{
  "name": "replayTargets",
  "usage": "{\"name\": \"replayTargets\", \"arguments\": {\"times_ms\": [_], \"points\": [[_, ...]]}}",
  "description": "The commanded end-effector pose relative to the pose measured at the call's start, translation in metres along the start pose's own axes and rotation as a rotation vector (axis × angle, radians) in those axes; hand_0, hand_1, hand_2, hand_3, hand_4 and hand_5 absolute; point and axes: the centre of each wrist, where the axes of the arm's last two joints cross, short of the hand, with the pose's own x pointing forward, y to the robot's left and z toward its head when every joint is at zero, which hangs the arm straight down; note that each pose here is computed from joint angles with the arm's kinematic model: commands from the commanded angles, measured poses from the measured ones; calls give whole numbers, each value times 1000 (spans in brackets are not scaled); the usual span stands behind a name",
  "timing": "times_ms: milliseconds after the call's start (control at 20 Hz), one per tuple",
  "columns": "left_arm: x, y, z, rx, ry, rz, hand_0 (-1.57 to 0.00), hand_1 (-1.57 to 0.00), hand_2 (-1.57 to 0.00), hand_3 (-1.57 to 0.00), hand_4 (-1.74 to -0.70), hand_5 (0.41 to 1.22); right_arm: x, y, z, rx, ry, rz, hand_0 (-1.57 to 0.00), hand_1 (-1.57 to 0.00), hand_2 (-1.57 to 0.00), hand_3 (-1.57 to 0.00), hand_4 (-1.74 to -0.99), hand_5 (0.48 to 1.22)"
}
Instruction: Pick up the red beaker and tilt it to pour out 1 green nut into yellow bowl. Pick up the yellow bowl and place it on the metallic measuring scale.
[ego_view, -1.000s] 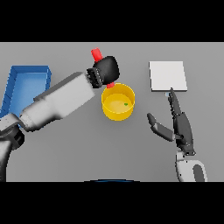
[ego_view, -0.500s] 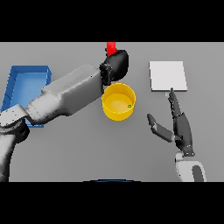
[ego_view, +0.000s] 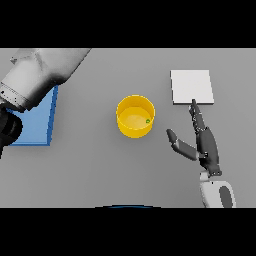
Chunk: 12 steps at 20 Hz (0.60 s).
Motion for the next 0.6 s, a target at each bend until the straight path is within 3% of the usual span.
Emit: {"name": "replayTargets", "arguments": {"times_ms": [0,150,300,450,550], "points": [[-17,-7,4,-20,44,115,-1571,-1571,-1571,-1571,-1728,1221,2,-1,0,5,-20,16,1,1,1,1,-1104,563],[-76,-52,28,-70,231,593,-1571,-1571,-1571,-1509,-1735,1221,0,1,-1,17,-13,7,1,1,1,1,-1105,578],[-105,-111,55,-67,339,992,-1571,-1571,-1571,-1530,-1738,1221,1,-1,-5,20,-25,20,1,1,1,1,-1121,588],[-101,-174,75,-66,483,1266,-1571,-1571,-1571,-1550,-1739,1221,-1,1,-7,24,-5,41,1,1,1,1,-1127,606],[-81,-212,82,-128,634,1369,-1571,-1571,-1571,-1558,-1740,1221,0,3,-7,40,-20,48,1,1,1,1,-1132,621]]}}
